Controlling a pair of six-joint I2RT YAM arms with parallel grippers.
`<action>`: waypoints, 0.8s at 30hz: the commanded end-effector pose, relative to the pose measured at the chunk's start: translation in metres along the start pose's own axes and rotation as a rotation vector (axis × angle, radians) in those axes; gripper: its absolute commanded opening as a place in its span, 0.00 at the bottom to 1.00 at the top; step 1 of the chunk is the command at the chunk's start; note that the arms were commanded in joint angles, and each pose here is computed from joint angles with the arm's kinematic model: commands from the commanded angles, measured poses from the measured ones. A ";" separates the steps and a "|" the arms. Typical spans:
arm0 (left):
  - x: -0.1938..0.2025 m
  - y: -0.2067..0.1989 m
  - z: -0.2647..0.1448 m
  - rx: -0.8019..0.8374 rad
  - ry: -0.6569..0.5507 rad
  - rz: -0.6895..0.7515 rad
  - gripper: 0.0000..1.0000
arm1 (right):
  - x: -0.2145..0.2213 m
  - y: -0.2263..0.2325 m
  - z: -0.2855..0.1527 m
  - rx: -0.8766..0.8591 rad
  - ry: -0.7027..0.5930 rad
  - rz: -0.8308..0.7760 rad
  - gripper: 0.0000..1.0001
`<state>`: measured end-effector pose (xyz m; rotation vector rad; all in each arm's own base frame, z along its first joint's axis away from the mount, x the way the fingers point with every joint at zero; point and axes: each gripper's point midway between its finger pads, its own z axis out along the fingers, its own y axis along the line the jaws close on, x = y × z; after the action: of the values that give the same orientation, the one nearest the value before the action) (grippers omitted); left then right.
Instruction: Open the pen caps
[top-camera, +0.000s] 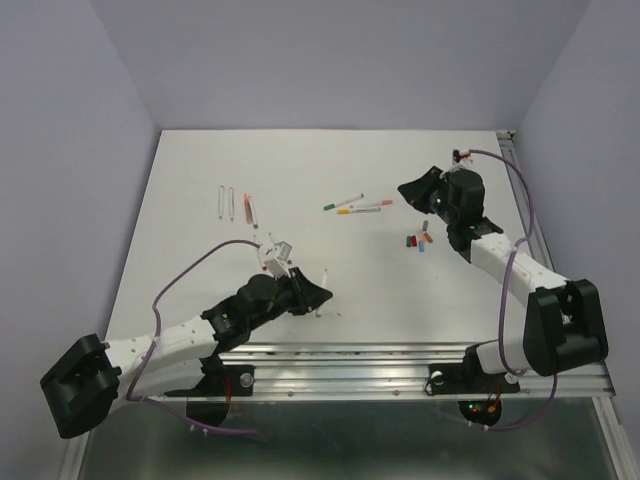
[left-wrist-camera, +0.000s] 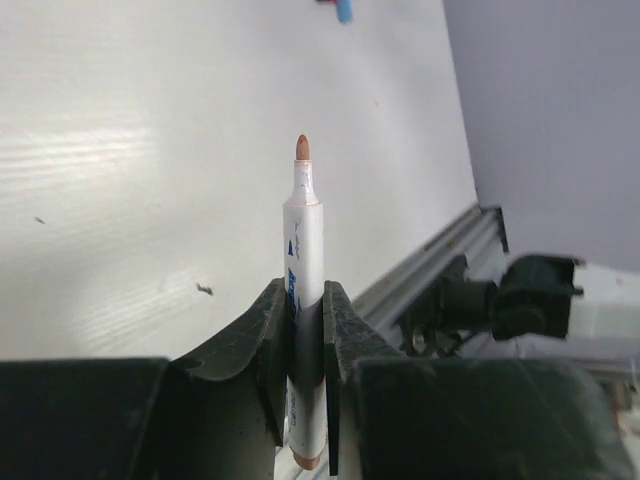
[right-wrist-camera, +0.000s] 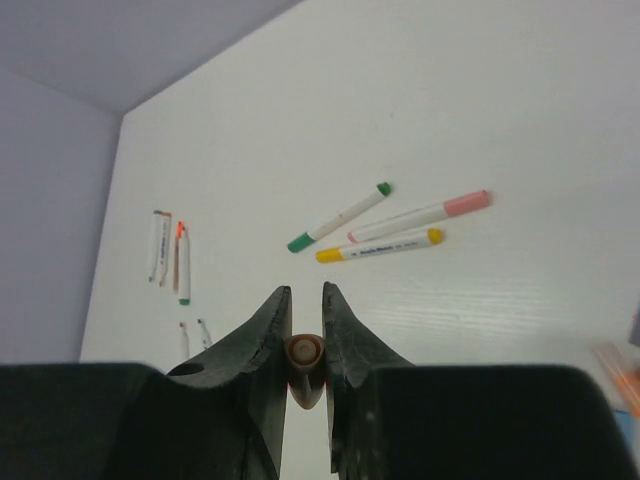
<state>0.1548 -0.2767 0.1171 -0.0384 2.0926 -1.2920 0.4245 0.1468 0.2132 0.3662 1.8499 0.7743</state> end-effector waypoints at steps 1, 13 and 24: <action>-0.059 0.026 -0.003 -0.300 -0.200 0.035 0.00 | 0.034 -0.054 -0.019 0.161 0.047 -0.081 0.06; -0.139 0.102 -0.016 -0.662 -0.281 0.051 0.14 | 0.071 -0.110 -0.027 0.340 0.163 -0.167 0.13; -0.154 0.139 -0.011 -0.813 -0.217 0.074 0.18 | 0.084 -0.129 -0.024 0.414 0.219 -0.187 0.23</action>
<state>0.2990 -0.1469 0.0751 -0.4574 2.2796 -0.3415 0.3711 0.0970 0.0638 0.3801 2.2506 0.3475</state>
